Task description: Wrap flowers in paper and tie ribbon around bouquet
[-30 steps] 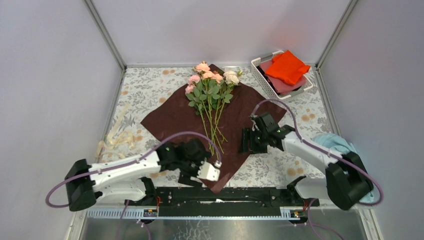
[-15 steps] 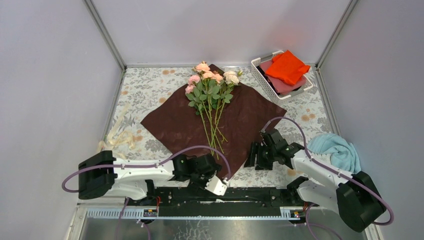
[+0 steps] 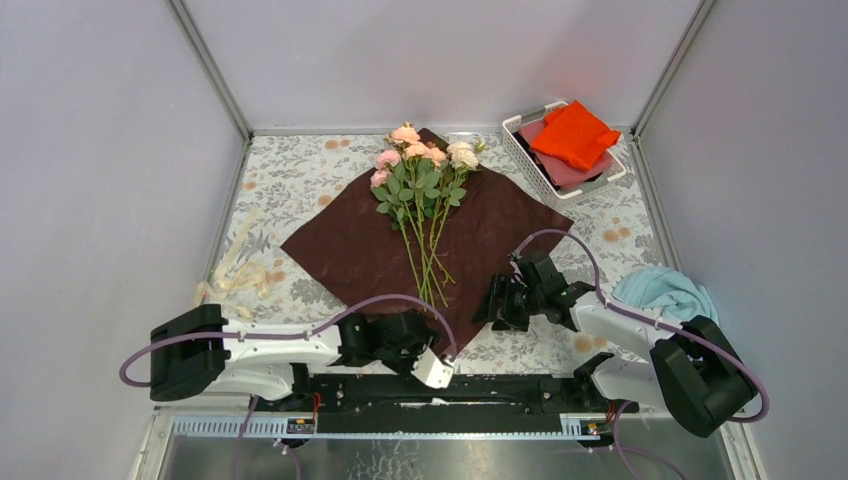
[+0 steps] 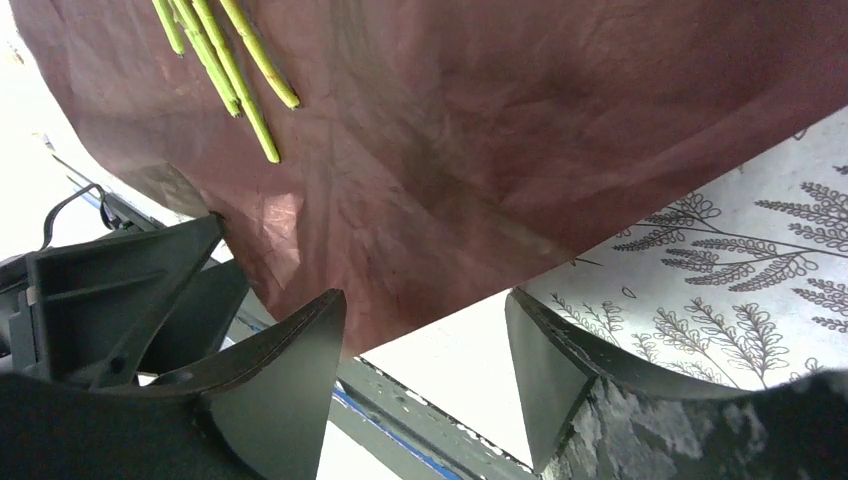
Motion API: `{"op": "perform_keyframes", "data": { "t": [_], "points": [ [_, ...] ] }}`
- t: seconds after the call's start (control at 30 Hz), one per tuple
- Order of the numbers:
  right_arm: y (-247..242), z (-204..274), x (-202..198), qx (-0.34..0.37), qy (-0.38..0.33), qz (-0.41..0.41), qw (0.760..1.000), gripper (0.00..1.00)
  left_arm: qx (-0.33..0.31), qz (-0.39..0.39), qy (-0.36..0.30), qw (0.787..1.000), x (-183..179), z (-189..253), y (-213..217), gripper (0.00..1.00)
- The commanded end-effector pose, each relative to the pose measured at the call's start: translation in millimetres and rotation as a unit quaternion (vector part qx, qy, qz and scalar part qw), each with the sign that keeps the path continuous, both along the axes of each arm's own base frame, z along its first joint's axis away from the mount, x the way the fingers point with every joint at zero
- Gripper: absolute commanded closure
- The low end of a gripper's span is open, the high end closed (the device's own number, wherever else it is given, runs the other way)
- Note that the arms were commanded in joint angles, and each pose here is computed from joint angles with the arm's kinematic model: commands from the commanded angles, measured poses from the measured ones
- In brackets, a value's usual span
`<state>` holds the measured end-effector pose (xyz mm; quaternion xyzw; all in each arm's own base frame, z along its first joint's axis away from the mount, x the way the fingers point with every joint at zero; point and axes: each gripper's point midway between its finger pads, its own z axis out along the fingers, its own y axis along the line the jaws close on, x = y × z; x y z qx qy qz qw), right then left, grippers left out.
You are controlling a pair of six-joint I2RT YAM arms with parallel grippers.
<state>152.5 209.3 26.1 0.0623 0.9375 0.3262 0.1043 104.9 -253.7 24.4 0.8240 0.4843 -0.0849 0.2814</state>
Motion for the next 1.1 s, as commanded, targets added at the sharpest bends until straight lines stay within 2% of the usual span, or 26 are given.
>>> {"op": "perform_keyframes", "data": {
  "t": [0.0,0.1,0.2,0.23,0.37,0.5,0.6,0.67,0.73,0.8,0.93,1.07],
  "points": [
    [-2.0,3.1,1.4,-0.016,-0.006,0.006,1.000,0.32,0.001,0.012,-0.025,1.000,7.8,-3.6,5.6,0.43],
    [-3.5,16.1,2.2,-0.028,-0.012,0.027,0.999,0.31,-0.016,0.027,-0.023,0.999,8.8,3.7,2.5,0.75],
    [-9.1,31.5,1.2,-0.053,-0.020,0.058,0.997,0.31,-0.016,0.044,-0.009,0.999,6.5,9.0,4.7,0.98],
    [-12.1,37.1,1.7,-0.065,-0.023,0.069,0.995,0.31,-0.018,0.051,-0.003,0.999,6.0,11.2,4.8,1.00],
    [-13.6,61.9,6.7,-0.086,-0.041,0.119,0.988,0.33,-0.041,0.083,0.039,0.995,1.1,31.0,-3.7,1.00],
    [20.4,98.3,15.4,0.002,-0.103,0.207,0.973,0.35,-0.069,0.105,0.139,0.982,-4.2,55.1,-14.0,1.00],
    [30.1,120.3,33.2,0.013,-0.187,0.256,0.948,0.31,-0.083,0.161,0.217,0.959,16.6,61.5,-11.1,1.00],
    [33.8,129.1,50.1,0.007,-0.263,0.278,0.924,0.29,-0.087,0.186,0.245,0.947,31.8,57.8,-5.2,1.00],
    [37.9,132.2,62.0,0.007,-0.323,0.295,0.899,0.28,-0.093,0.195,0.248,0.944,42.8,53.7,0.2,1.00],
    [36.8,126.7,65.4,-0.005,-0.379,0.339,0.861,0.25,-0.101,0.198,0.255,0.941,49.6,54.0,2.7,1.00],
    [32.9,100.4,61.6,-0.015,-0.455,0.403,0.794,0.19,-0.115,0.198,0.276,0.933,57.4,56.6,4.3,1.00],
    [40.6,80.8,56.1,0.007,-0.493,0.448,0.746,0.17,-0.119,0.200,0.286,0.929,57.4,54.2,6.1,1.00]
  ]
}}
